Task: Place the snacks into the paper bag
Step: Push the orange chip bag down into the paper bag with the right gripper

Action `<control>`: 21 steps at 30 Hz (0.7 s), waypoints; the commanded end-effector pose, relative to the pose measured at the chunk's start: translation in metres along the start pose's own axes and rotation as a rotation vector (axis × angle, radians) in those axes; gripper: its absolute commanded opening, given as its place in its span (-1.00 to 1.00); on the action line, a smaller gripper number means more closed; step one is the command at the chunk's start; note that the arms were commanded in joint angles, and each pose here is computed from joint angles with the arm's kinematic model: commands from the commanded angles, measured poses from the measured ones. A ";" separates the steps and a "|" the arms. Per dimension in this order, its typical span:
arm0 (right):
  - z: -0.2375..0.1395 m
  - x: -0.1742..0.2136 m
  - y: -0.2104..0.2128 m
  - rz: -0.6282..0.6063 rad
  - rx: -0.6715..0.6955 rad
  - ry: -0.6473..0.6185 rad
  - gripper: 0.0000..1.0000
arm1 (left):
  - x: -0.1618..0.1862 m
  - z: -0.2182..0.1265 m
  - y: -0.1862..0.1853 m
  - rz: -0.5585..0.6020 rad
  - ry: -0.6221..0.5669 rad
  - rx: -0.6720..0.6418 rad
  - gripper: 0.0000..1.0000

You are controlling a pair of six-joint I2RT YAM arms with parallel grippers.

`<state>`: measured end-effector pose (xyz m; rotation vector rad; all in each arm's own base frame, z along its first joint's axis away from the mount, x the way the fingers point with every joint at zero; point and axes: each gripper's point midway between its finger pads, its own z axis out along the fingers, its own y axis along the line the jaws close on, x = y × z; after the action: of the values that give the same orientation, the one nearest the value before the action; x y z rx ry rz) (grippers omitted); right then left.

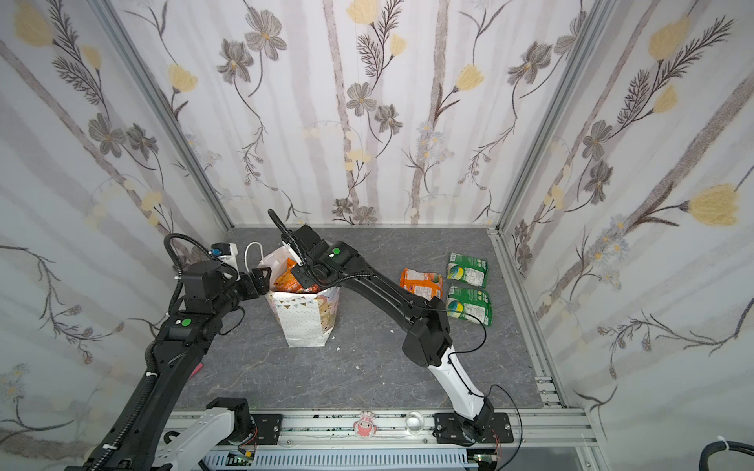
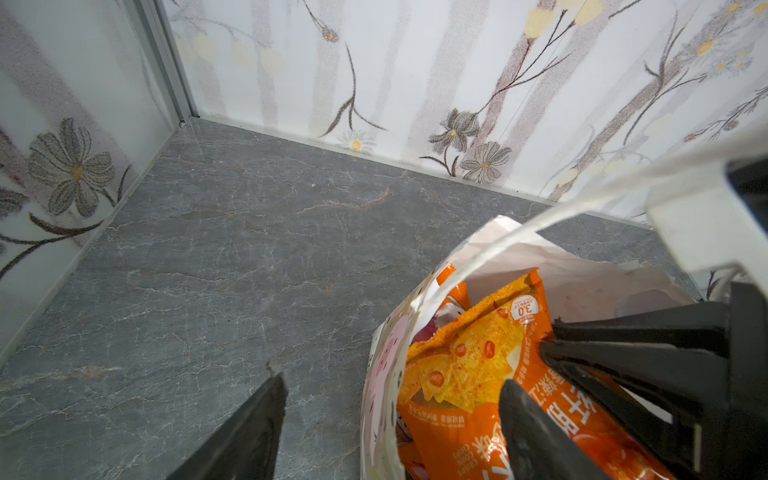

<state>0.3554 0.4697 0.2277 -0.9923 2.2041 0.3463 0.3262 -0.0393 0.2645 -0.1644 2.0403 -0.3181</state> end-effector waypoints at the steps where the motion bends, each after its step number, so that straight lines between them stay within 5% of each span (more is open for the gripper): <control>1: -0.004 0.002 0.001 -0.022 -0.007 0.031 -0.64 | -0.005 0.000 0.000 0.006 -0.016 -0.004 0.60; 9: -0.094 -0.080 0.023 0.014 -0.125 -0.286 -0.62 | -0.005 0.001 0.001 0.003 -0.017 -0.010 0.59; 13: -0.134 -0.101 0.014 0.033 -0.075 -0.388 -0.43 | -0.004 0.002 0.002 0.001 -0.011 -0.011 0.59; 16: -0.135 -0.099 -0.004 0.053 0.062 -0.387 -0.45 | -0.004 0.001 0.001 0.001 -0.015 -0.009 0.60; 21: -0.108 -0.089 0.013 0.032 0.051 -0.340 -0.41 | -0.004 0.001 0.001 0.001 -0.015 -0.008 0.60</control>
<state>0.3330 0.4705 0.3755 -0.8211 1.9045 0.4740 0.3275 -0.0380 0.2620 -0.1705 2.0475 -0.3091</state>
